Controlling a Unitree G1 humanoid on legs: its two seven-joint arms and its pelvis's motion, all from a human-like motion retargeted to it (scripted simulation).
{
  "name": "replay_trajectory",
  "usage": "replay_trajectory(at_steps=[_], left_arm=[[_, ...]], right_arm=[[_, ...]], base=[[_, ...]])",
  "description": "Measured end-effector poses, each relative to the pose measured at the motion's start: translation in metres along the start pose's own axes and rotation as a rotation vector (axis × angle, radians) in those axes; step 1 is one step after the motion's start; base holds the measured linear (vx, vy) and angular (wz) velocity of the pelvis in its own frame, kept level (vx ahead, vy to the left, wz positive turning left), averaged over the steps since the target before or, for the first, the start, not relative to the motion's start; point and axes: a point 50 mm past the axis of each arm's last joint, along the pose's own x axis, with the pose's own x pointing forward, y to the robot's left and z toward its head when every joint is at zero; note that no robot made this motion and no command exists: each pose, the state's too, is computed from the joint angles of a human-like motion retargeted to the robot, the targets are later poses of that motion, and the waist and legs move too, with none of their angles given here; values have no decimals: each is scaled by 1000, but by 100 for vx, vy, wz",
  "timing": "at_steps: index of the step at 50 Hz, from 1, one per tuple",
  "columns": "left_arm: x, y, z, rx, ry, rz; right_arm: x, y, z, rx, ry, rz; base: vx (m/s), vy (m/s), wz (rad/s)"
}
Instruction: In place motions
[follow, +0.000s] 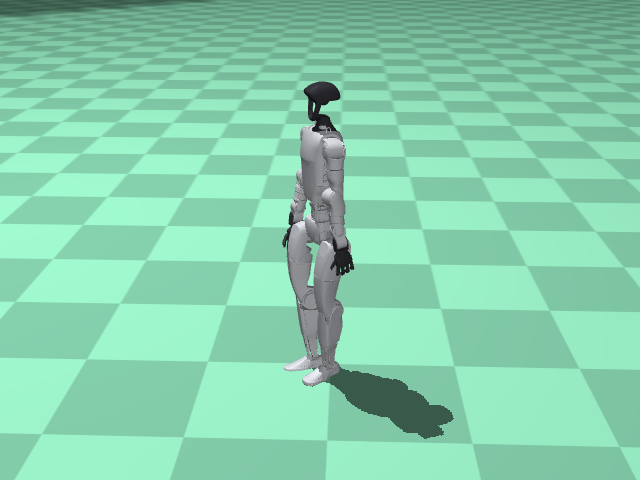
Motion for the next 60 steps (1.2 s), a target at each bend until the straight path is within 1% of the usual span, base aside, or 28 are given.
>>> replay_trajectory(at_steps=[12, 23, 38, 48, 60], left_arm=[[-4, 1, 34, 28, -121, -5], [-6, 2, 40, 48, -142, -11], [-2, 2, 17, 67, -48, -22], [-3, 1, 23, 60, -72, -26], [-4, -1, 29, 62, -92, -29]], right_arm=[[-2, -4, -26, -133, 148, -26], [-8, -10, -55, -95, 266, -33], [-6, -8, -44, -83, 225, -17], [-4, -5, -40, -122, 215, -2], [-6, -9, -47, -110, 242, -17]], base=[[7, 1, 28], [5, 0, 7], [0, 0, 0], [0, 0, 0], [0, 0, 0]])
